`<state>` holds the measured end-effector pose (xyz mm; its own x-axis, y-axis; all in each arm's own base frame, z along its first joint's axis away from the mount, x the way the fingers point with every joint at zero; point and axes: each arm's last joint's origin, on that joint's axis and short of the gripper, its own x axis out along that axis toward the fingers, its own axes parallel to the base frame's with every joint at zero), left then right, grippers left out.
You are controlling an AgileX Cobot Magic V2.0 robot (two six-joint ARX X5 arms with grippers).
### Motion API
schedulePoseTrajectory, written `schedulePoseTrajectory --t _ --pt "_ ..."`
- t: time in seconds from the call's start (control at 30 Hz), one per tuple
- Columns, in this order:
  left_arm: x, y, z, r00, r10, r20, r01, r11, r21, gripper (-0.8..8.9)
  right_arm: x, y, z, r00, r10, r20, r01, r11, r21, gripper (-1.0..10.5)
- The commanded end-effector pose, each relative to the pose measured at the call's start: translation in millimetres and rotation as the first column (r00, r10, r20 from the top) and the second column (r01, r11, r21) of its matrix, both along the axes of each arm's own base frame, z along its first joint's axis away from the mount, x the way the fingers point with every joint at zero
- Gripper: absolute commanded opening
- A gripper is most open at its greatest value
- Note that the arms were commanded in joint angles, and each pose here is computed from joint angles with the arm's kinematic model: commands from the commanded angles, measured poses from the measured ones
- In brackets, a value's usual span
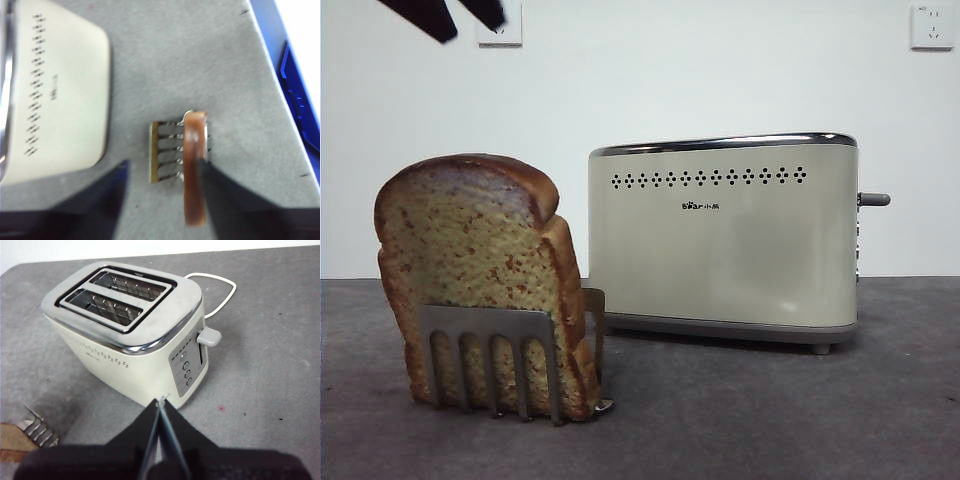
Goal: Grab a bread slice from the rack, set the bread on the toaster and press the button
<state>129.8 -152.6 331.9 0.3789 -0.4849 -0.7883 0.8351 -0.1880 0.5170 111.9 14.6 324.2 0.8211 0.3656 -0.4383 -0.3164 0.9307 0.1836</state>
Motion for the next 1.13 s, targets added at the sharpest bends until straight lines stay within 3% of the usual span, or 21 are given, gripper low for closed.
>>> schedulePoseTrajectory --t 0.03,0.33,0.43,0.63,0.67,0.73,0.8,1.13 --pt "4 -6 -9 0.999 0.008 -0.046 -0.006 0.999 0.043 4.73 -1 0 1 1.000 0.024 0.014 -0.024 0.999 -0.030 0.0" --pt "29 -26 -40 0.987 0.065 -0.149 -0.041 0.987 0.157 4.60 -1 0 0 1.000 0.025 0.009 -0.025 0.999 -0.031 0.0" --pt "43 -23 -48 0.979 0.116 -0.168 -0.085 0.980 0.180 3.01 -2 0 -2 1.000 0.025 -0.016 -0.025 0.999 -0.032 0.0" --pt "58 -19 -61 0.961 0.180 -0.211 -0.131 0.965 0.228 3.00 -3 0 -2 0.999 0.025 -0.025 -0.025 0.999 -0.032 0.0" --pt "59 -19 -62 0.960 0.181 -0.214 -0.130 0.964 0.232 2.71 -3 0 -3 0.999 0.024 -0.027 -0.025 0.999 -0.032 0.0" --pt "59 -19 -63 0.960 0.179 -0.216 -0.126 0.963 0.237 0.96 -3 0 -3 0.999 0.025 -0.026 -0.026 0.999 -0.032 0.0" --pt "59 -19 -63 0.962 0.168 -0.213 -0.116 0.964 0.240 -0.12 -3 0 -2 0.999 0.024 -0.025 -0.025 0.999 -0.032 0.0" --pt "42 -5 -38 0.983 0.121 -0.141 -0.094 0.979 0.180 -0.10 10 1 -8 0.996 0.024 -0.085 -0.027 0.999 -0.034 0.0"
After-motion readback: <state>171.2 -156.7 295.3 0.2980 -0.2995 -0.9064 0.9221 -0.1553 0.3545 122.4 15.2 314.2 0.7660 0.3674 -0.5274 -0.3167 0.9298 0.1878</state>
